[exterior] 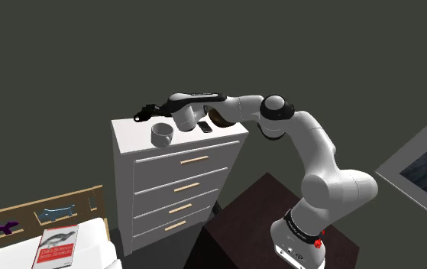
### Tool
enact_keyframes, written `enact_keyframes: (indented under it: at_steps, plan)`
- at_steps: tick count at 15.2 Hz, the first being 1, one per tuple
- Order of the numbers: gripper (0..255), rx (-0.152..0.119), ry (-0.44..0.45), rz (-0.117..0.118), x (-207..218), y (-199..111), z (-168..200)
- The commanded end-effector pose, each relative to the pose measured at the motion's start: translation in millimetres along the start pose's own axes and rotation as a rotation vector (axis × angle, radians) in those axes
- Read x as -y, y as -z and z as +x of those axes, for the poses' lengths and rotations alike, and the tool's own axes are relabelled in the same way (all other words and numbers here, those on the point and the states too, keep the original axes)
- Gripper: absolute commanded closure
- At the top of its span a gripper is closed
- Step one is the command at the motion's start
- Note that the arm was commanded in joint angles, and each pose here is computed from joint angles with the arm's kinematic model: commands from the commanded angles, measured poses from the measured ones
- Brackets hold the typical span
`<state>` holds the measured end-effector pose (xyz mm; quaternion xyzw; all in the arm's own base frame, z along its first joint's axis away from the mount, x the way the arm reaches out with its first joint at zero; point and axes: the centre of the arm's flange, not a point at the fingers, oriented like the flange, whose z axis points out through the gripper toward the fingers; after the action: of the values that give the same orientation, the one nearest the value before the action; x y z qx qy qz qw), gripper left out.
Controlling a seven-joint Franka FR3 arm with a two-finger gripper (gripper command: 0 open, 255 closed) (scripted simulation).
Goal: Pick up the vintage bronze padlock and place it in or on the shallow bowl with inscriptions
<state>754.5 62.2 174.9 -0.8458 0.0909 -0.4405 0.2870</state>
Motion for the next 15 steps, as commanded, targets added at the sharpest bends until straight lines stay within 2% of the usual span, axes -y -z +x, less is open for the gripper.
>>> enact_keyframes:
  at_steps: [1, 15]
  plan:
    - [255, 0.000, 0.004, 0.003, 2.0, -0.7, 0.6]
    - [255, 0.000, 0.004, 0.003, 43.8, 32.3, 51.8]
